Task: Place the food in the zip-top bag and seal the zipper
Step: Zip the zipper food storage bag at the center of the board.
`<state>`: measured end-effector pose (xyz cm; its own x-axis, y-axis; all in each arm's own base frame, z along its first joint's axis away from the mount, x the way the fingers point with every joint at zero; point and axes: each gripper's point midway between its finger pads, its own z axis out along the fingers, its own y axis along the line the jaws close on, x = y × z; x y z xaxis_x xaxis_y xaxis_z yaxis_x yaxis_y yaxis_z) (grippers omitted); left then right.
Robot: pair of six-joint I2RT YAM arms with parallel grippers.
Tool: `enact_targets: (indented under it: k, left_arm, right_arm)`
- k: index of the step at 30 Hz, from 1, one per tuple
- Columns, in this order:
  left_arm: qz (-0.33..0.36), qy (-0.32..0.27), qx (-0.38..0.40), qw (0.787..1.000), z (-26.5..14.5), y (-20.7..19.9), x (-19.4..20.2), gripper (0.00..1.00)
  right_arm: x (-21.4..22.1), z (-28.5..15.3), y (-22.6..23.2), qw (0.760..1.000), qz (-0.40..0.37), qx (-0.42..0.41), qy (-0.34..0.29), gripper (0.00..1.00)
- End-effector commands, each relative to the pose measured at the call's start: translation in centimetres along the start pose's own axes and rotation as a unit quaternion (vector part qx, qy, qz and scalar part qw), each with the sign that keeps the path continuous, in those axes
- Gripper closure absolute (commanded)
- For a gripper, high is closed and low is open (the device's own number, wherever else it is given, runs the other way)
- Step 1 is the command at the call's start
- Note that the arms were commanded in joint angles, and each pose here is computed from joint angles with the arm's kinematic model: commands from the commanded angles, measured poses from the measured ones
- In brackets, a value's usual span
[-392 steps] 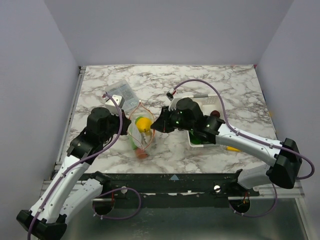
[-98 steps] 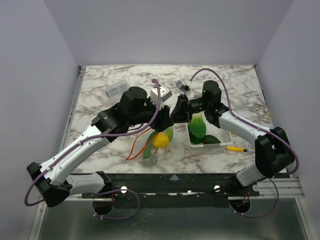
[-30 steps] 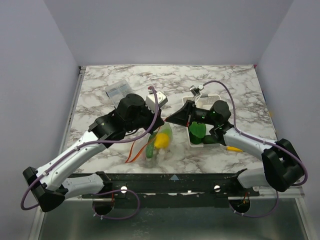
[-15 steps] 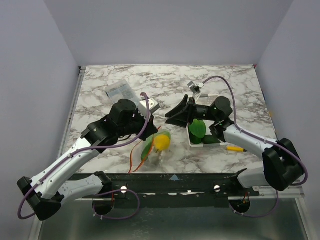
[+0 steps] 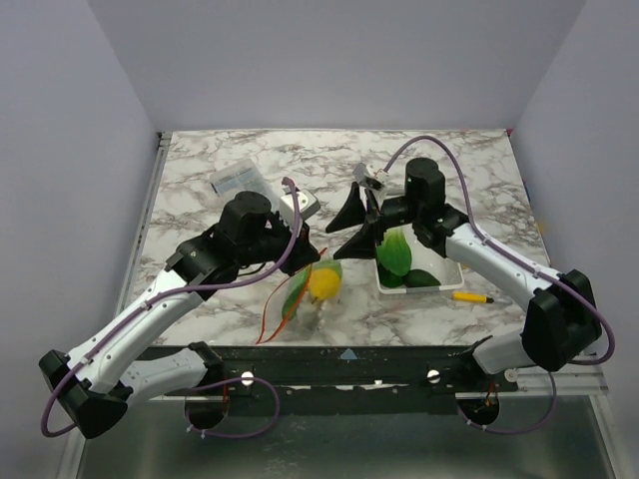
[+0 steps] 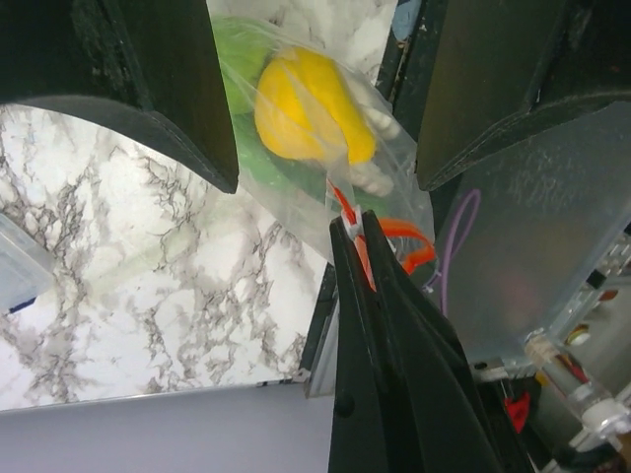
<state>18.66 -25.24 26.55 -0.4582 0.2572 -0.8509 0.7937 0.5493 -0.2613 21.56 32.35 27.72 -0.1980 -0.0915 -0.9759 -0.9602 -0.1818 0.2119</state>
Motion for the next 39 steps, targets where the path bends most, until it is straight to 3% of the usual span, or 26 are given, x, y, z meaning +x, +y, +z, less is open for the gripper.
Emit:
enact_targets:
  k: [1, 6, 10, 14, 18, 29, 31, 32, 39]
  left_arm:
    - [0.006, -0.037, 0.034, 0.999, -0.4, -1.3, -3.0, 1.00]
    - [0.007, -0.036, 0.037, 0.999, -0.4, -1.3, -3.4, 1.00]
    - [0.006, -0.031, 0.041, 0.999, -0.2, -1.3, -3.2, 1.00]
    - [0.005, -0.028, 0.044, 0.999, 0.0, -1.3, -3.1, 1.00]
    - [0.005, -0.025, 0.044, 0.999, 0.1, -1.2, -3.0, 1.00]
    - [0.001, -0.018, 0.044, 0.999, 0.2, -1.1, -2.5, 1.00]
    - [0.001, -0.018, 0.044, 0.999, 0.2, -1.1, -2.5, 1.00]
    - [0.001, -0.018, 0.044, 0.999, 0.2, -1.1, -2.5, 1.00]
    - [0.000, -0.007, 0.043, 0.999, 0.2, -0.9, -2.2, 1.00]
  right_arm:
    - [2.2, 0.4, 0.5, 0.998, -0.007, -0.058, 0.026, 0.26]
    - [2.5, 1.6, 0.4, 0.996, -0.012, -0.079, 0.035, 0.32]
    - [2.6, 2.2, 0.5, 0.995, 0.000, -0.086, 0.045, 0.44]
    - [2.7, 2.5, 0.1, 0.995, -0.004, -0.075, 0.062, 0.46]
    - [2.8, 2.5, -0.2, 0.995, -0.002, -0.068, 0.072, 0.61]
    - [3.0, 3.1, -0.1, 0.993, -0.007, -0.051, 0.106, 0.83]
    - [3.2, 3.4, -0.4, 0.992, -0.016, -0.033, 0.118, 0.97]
    - [3.3, 3.5, -0.5, 0.992, -0.023, -0.023, 0.123, 1.00]
    - [2.7, 3.2, -1.5, 0.987, -0.075, 0.061, 0.130, 1.00]
